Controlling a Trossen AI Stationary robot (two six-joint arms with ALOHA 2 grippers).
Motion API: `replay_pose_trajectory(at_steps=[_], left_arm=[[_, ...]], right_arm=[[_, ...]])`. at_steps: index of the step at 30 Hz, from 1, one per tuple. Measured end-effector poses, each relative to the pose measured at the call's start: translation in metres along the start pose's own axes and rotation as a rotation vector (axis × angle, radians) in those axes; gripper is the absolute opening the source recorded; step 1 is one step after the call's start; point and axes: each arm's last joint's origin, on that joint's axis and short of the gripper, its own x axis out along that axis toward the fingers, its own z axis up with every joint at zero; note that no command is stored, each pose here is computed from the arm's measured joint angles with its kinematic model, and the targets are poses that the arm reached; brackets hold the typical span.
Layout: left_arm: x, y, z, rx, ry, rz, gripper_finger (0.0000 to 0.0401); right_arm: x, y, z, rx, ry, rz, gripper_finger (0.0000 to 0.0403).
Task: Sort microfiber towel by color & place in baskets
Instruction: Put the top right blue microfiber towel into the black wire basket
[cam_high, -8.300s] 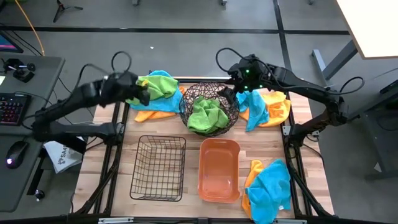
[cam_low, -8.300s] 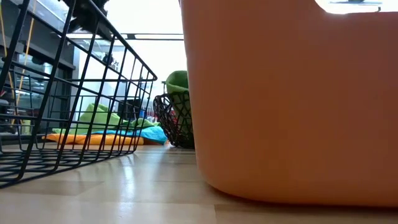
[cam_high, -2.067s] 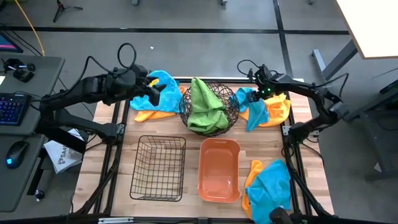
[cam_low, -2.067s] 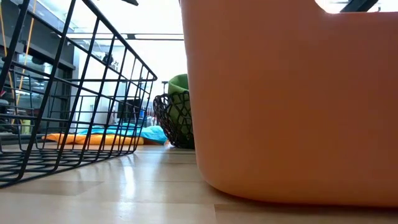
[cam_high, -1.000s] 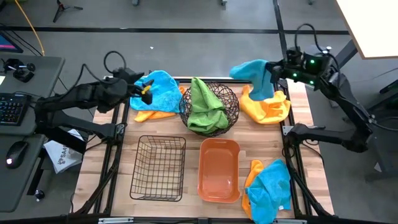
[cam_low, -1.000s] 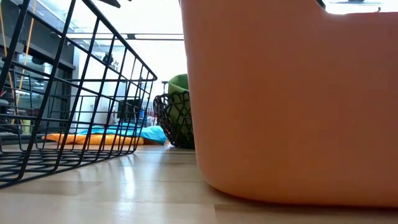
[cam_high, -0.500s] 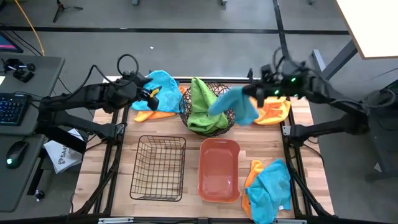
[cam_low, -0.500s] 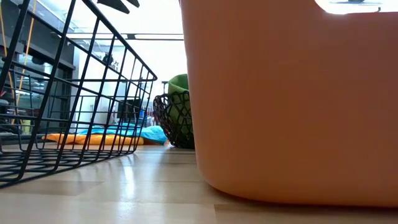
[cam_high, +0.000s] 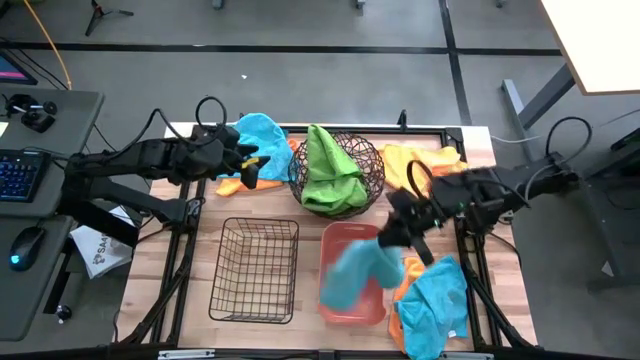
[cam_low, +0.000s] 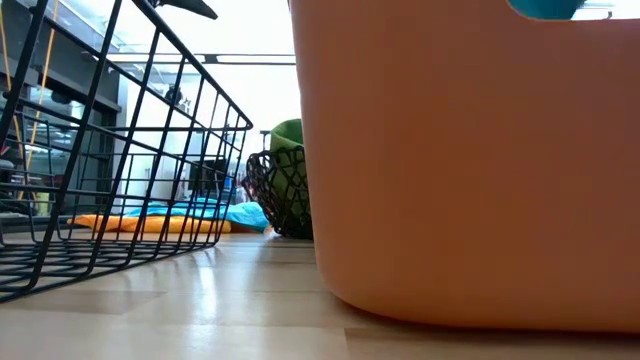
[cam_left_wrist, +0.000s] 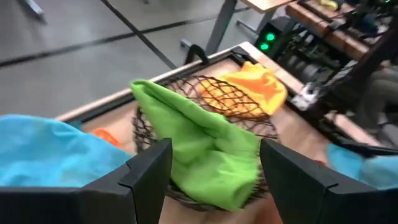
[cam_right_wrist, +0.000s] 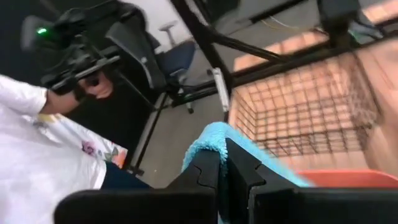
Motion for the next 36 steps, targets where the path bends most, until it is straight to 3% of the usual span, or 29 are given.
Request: replay_pose_trajectory(at_steps=[5, 10, 19, 26, 28, 33, 36], left_arm=[[-0.006, -0.013, -0.008, -0.017, 0.014, -0.064, 0.0232], [-0.013, -0.029, -0.012, -0.006, -0.028, -0.132, 0.0232], [-0.024, -0.043, -0.021, 0.073, -0.019, -0.234, 0.0232], [-0.035, -0.051, -0.03, 0.177, 0.005, -0.314, 0.0232], [-0.037, -0.053, -0.031, 0.19, 0.007, -0.327, 0.0232], [-0.045, -0.051, -0.028, 0.211, -0.017, -0.363, 0.0232], [-0.052, -0.046, -0.023, 0.208, -0.053, -0.393, 0.0232]], right_arm=[[0.016, 0.024, -0.007, -0.136, -0.081, 0.024, 0.0], [0.044, 0.03, -0.013, -0.213, -0.142, -0.019, 0.0], [0.074, 0.013, -0.043, -0.119, 0.055, -0.223, 0.0], [0.071, 0.002, -0.062, -0.023, 0.199, -0.383, 0.0], [0.071, 0.002, -0.059, -0.018, 0.161, -0.384, 0.0], [0.08, 0.0, -0.02, -0.075, -0.118, -0.224, 0.0], [0.083, -0.004, -0.006, -0.114, -0.203, -0.164, 0.0]])
